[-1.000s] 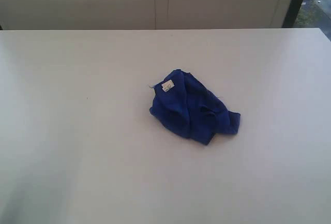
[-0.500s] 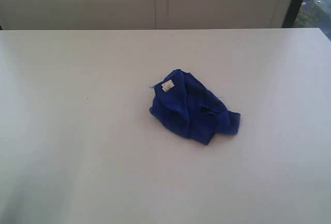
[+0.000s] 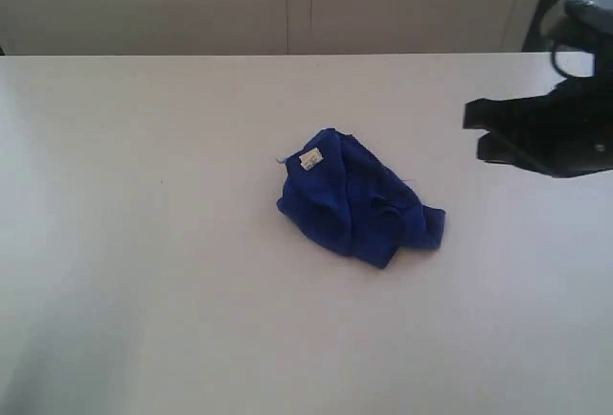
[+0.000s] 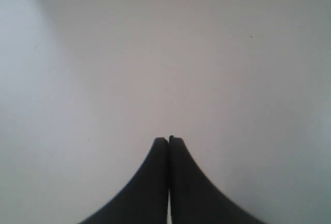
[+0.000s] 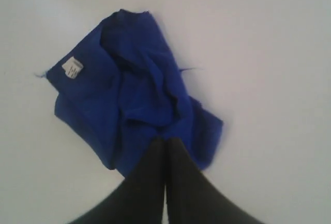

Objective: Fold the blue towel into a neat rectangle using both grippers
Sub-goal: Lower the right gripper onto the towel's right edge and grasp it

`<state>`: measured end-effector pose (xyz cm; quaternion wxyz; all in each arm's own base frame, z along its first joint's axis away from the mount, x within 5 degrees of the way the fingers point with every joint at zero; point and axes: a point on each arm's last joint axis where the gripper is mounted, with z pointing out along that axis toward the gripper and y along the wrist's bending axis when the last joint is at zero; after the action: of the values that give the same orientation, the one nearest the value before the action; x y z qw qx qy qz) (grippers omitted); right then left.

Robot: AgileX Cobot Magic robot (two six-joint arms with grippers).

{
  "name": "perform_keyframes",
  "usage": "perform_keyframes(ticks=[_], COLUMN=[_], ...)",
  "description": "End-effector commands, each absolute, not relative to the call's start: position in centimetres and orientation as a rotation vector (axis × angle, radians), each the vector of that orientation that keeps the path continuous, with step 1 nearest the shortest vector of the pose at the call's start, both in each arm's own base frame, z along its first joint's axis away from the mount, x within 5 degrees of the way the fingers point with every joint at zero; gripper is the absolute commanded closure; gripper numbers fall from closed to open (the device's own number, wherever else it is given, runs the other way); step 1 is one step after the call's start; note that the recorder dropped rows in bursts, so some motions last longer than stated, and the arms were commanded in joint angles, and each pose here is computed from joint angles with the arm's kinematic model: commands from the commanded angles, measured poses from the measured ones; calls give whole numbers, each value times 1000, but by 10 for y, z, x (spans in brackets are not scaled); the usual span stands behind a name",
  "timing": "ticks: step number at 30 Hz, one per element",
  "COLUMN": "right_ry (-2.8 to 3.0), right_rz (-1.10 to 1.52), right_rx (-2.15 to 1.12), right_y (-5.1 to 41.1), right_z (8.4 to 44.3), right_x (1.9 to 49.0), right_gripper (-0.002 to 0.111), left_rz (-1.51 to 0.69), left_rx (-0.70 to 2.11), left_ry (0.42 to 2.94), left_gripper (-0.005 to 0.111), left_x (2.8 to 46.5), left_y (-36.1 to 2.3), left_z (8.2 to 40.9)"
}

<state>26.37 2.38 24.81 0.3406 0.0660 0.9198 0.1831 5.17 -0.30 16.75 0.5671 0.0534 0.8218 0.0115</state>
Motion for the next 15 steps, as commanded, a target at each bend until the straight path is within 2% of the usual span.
perform_keyframes(ticks=[1, 5, 10, 15], right_ry=[2456, 2505, 2538, 2555], right_rz=[541, 533, 527, 549], right_rx=[118, 167, 269, 353], right_y=[46, 57, 56, 56], right_z=[228, 197, 172, 159], right_x=[291, 320, 331, 334], right_gripper=[108, 107, 89, 86], left_rz=[23, 23, 23, 23], left_rx=[115, 115, 115, 115], left_ry=[1929, 1929, 1929, 1929], left_gripper=[107, 107, 107, 107], left_x=[52, 52, 52, 52], left_y=[-3, -3, -3, -3], left_z=[166, 166, 166, 166])
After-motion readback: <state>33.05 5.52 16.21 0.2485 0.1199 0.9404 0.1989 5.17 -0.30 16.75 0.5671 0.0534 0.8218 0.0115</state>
